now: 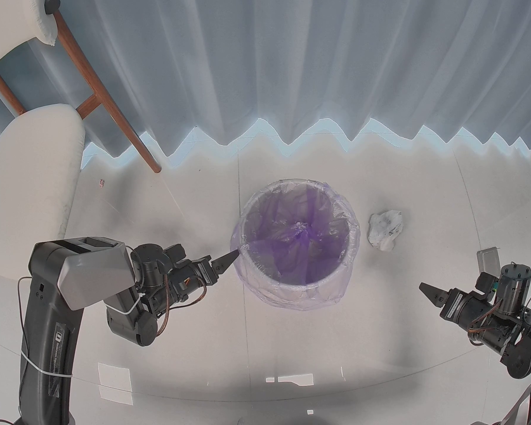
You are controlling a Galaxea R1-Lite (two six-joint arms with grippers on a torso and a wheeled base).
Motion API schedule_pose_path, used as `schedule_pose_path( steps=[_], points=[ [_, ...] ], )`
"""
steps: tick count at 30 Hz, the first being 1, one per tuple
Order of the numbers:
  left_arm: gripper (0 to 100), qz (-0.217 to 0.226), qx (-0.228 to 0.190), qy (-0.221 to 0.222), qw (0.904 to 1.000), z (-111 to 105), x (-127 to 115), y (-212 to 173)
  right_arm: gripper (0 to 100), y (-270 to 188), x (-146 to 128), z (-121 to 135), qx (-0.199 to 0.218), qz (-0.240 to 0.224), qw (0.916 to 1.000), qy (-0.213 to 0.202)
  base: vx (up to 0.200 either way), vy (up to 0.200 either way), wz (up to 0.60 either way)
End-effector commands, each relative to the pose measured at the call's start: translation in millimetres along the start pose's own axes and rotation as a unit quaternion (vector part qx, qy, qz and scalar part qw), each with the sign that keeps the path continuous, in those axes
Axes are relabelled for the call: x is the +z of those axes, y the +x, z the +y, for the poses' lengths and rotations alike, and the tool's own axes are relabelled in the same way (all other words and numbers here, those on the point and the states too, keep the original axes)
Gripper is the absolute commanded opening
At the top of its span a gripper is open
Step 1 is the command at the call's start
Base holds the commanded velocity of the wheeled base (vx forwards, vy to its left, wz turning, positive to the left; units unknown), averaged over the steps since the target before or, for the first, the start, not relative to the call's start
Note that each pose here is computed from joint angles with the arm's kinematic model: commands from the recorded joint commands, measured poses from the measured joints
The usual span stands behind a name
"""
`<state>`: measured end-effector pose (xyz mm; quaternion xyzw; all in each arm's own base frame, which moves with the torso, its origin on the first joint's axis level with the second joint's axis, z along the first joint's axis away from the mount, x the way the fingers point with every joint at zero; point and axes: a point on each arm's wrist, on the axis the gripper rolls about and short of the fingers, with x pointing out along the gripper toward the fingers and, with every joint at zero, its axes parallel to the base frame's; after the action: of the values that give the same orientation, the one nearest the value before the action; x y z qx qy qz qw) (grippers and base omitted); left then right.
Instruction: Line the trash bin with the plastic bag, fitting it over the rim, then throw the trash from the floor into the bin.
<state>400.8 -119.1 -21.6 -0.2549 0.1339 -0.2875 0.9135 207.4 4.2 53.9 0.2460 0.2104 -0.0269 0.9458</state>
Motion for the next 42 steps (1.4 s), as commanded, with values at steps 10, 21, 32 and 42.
schedule_pose_path(
  steps=[10, 21, 32, 42],
  points=[
    [0, -0.01, -0.008, 0.002, 0.9999, 8.6, -4.4, 14.2, 100, -3.0, -2.5, -1.1, -0.008, 0.003, 1.0, -0.001, 0.0, 0.0, 0.0],
    [0, -0.011, -0.004, -0.023, 0.9997, 12.8, -5.1, 13.4, 100, -2.6, -3.0, -1.5, -0.011, 0.004, 0.9999, 0.0, 0.0, 0.0, 0.0],
    [0, -0.002, 0.012, -0.04, 0.9991, 22.9, -11.0, 8.0, 100, -2.0, -3.7, -1.9, -0.012, 0.006, 0.9999, 0.001, 0.0, 0.0, 0.0],
    [0, -0.013, 0.033, -0.02, 0.9992, 44.2, -30.0, 22.9, 100, -1.4, -4.4, -2.7, -0.015, 0.009, 0.9998, 0.001, 0.0, 0.0, 0.0]
  ],
)
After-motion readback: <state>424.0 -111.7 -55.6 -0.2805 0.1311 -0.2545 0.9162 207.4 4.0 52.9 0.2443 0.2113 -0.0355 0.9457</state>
